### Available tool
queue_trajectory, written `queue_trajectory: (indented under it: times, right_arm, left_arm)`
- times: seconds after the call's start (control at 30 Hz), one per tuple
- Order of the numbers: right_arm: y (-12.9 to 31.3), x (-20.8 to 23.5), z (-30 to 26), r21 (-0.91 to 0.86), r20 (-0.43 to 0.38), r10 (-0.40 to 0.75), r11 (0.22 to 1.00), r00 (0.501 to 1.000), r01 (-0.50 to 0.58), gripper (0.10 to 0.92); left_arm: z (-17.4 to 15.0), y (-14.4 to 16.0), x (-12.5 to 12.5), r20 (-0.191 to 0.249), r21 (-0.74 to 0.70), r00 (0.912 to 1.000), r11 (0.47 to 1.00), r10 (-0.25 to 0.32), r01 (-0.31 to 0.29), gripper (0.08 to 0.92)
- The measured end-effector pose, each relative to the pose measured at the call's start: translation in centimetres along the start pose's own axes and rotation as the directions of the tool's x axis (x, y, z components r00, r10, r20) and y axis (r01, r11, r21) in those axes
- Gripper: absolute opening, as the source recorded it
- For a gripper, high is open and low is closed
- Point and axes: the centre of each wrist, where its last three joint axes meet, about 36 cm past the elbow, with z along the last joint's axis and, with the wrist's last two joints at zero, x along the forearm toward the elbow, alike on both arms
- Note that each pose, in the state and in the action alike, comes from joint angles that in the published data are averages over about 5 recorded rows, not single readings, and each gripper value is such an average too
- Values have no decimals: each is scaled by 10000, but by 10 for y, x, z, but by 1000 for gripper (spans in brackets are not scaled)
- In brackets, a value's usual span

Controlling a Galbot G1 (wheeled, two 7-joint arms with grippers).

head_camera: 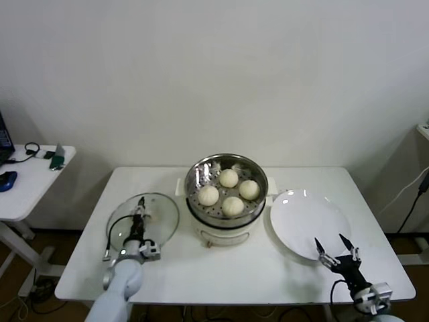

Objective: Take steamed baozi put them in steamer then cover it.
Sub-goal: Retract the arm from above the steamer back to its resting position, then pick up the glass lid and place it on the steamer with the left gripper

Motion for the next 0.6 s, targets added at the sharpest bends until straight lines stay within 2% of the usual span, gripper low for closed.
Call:
queue_trajectory:
  times: [0.33, 0.43, 0.6]
  right_arm:
    - [0, 0, 3, 52, -8, -40, 10000, 10000, 41, 823]
    - [-1, 0, 3, 78, -4, -41, 10000, 10000, 41, 823]
    - [-4, 0, 1, 174, 5, -39, 9998, 10000, 39, 823]
  left_arm:
    - [4, 5, 0, -16, 140, 9999, 9998, -144, 144, 179]
    - [6, 8, 2, -52, 168, 9996, 9995, -268, 269, 150]
    - [13, 16, 8, -136, 171, 9983, 9982, -571, 574, 150]
